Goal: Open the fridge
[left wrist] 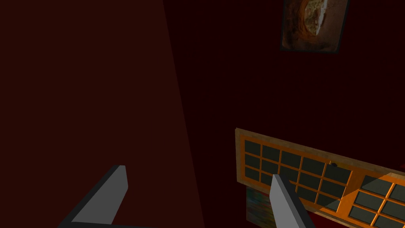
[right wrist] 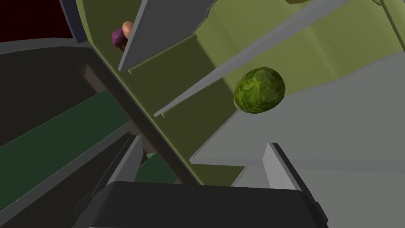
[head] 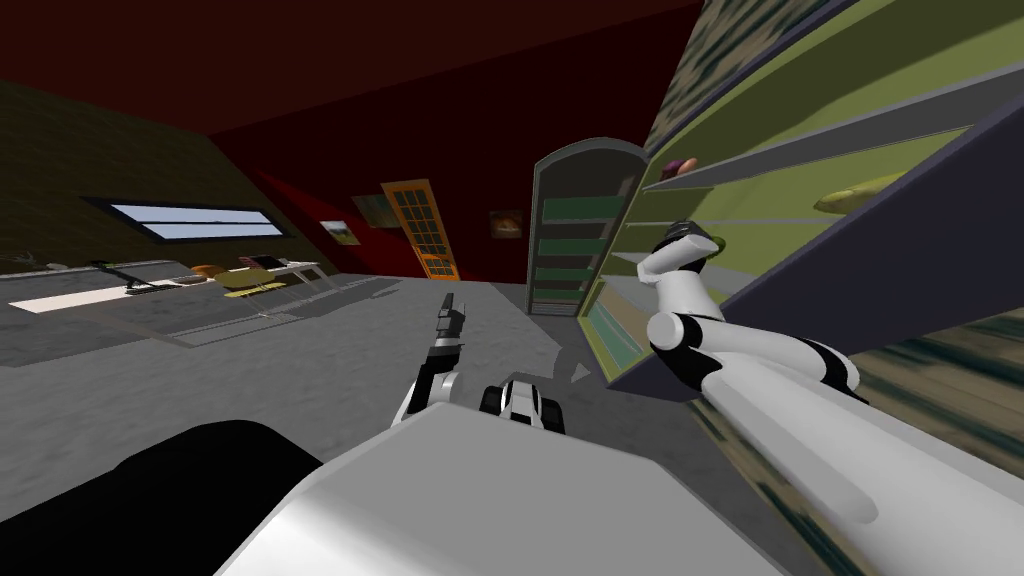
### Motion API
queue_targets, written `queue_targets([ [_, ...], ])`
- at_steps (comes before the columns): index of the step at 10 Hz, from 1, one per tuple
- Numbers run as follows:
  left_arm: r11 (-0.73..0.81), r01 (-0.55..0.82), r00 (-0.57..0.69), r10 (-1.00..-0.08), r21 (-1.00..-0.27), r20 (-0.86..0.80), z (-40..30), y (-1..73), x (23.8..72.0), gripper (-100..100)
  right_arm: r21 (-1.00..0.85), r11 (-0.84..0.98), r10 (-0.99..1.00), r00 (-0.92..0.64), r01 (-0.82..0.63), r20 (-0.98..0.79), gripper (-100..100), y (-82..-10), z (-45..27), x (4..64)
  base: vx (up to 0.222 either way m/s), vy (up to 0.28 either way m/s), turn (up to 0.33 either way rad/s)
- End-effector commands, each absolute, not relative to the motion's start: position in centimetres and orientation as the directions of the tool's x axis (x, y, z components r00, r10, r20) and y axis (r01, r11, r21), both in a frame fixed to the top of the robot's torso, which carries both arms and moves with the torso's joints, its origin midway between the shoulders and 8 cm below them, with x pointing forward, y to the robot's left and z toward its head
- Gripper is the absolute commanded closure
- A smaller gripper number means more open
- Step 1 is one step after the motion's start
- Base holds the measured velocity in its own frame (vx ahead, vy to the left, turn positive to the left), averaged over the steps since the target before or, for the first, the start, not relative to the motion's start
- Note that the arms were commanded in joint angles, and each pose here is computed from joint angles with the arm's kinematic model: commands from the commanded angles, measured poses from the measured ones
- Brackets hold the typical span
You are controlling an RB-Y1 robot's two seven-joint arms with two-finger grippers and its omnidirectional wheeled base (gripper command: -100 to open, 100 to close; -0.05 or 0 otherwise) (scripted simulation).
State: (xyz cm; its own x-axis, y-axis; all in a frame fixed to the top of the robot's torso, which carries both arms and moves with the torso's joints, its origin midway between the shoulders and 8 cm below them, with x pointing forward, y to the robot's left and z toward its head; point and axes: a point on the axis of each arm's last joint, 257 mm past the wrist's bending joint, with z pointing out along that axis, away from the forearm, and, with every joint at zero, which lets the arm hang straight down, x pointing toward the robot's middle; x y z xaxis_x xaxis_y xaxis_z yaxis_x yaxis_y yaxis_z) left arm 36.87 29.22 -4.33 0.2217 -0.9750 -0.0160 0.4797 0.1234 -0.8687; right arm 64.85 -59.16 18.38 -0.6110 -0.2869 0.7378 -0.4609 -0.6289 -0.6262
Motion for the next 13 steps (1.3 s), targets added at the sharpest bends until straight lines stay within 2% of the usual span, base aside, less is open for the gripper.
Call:
queue_targets([
  [1, 0.123, 0.48, 0.222, -0.975, -0.869, -0.016, -4.3, 29.2, 36.9, 0, -0.406, -0.718, -0.051, -0.539, -0.565, 0.841, -100, -61.6, 20.5, 62.8, 0.019, 0.13, -0.061],
  [3, 0.123, 0.48, 0.222, -0.975, -0.869, -0.016, -4.3, 29.2, 36.9, 0, -0.31, -0.688, 0.058, -0.476, -0.655, 0.877, -100, -65.3, 19.1, 60.4, 0.013, 0.046, -0.006],
  [5, 0.123, 0.48, 0.222, -0.975, -0.869, -0.016, -4.3, 29.2, 36.9, 0, -0.19, -0.639, 0.231, -0.422, -0.746, 0.877, -100, -68.6, 22.5, 56.9, 0.0, -0.011, 0.003],
  [7, 0.123, 0.48, 0.222, -0.975, -0.869, -0.016, -4.3, 29.2, 36.9, 0, -0.122, -0.62, 0.279, -0.363, -0.775, 0.889, -100, -69.3, 20.5, 56.5, 0.0, -0.011, -0.004],
  [9, 0.123, 0.48, 0.222, -0.975, -0.869, -0.016, -4.3, 29.2, 36.9, 0, 0.138, -0.578, 0.473, -0.192, -0.804, 0.86, -100, -69.6, 21.3, 56.0, 0.011, 0.113, 0.215],
  [13, 0.124, 0.48, 0.222, -0.975, -0.869, -0.016, -4.3, 29.2, 36.9, 0, 0.313, -0.436, 0.591, -0.006, -0.844, 0.807, -100, -74.3, 19.7, 51.7, 0.007, 0.016, 0.005],
])
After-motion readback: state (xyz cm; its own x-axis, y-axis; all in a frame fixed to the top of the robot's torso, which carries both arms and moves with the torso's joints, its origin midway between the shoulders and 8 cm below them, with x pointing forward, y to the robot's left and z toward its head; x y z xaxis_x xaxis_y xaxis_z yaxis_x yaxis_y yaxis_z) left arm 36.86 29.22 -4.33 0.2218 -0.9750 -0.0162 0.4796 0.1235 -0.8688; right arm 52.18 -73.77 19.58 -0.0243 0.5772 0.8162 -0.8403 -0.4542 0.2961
